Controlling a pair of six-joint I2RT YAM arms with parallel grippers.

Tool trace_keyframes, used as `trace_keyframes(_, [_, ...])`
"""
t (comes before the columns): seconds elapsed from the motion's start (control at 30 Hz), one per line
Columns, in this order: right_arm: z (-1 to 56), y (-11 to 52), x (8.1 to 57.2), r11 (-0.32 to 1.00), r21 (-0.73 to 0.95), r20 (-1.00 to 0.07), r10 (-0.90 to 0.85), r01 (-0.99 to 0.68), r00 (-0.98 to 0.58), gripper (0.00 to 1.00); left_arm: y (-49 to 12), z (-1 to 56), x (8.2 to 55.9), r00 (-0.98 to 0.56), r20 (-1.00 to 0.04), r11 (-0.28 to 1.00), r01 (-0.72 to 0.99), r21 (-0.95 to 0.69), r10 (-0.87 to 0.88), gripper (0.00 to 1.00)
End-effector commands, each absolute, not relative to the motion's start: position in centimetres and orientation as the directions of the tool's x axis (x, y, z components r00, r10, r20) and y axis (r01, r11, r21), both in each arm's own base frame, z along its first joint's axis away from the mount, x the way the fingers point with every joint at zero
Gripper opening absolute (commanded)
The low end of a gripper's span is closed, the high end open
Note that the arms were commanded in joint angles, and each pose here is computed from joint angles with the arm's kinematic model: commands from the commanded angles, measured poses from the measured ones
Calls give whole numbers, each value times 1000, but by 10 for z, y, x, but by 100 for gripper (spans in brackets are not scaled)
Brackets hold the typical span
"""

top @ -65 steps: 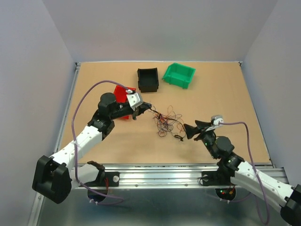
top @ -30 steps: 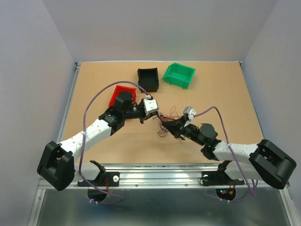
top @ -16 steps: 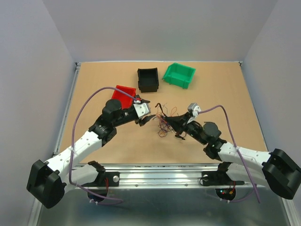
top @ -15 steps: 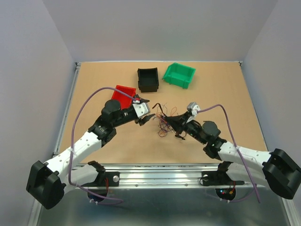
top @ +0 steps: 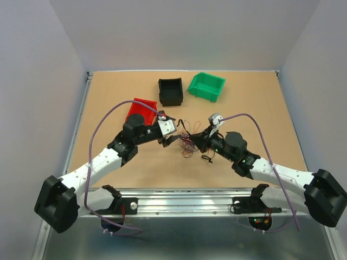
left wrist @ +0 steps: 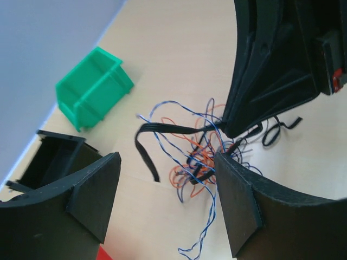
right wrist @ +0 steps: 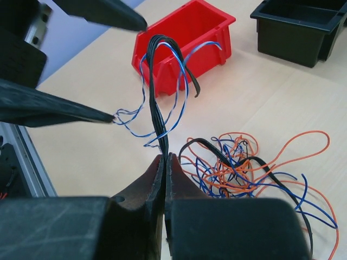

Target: Untangle the cables

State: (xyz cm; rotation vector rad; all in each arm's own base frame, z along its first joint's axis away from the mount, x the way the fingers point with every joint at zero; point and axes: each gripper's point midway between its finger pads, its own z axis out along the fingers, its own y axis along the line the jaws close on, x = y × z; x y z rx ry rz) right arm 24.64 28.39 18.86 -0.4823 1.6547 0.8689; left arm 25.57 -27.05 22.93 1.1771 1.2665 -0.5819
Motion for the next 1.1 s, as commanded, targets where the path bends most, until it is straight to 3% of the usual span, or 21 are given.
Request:
trace_keyframes(0.0, [217, 282, 248, 640, 295, -956, 200, -710, -217, 1, -284, 232, 262, 274, -926, 296, 890, 346, 258, 77])
trace_keyframes(0.13, [223, 276, 247, 644, 299, -954, 228, -704, -196, 1, -288, 218, 271, 245, -925, 293, 898, 330, 291, 73])
trace_keyframes(0.33, [225, 271, 244, 647, 300, -952, 243, -701, -183, 0, -293, 206, 271, 233, -921, 254, 914, 318, 312, 54])
trace_keyframes(0.53, [228, 269, 240, 639, 299, -952, 252, -709, -174, 1, -299, 193, 280, 196, -913, 245, 924, 294, 359, 22])
trace_keyframes(0.6, [225, 267, 239, 643, 307, -950, 256, -702, -181, 1, -299, 194, 286, 171, -915, 277, 918, 282, 365, 1])
trace_keyframes(0.77, [213, 255, 244, 694, 347, -938, 270, -630, -219, 1, -276, 213, 322, 105, -937, 517, 811, 275, 334, 0])
trace_keyframes(1.07, [182, 178, 262, 889, 391, -911, 338, -239, -236, 1, -186, 244, 392, -61, -990, 791, 608, 64, 126, 0])
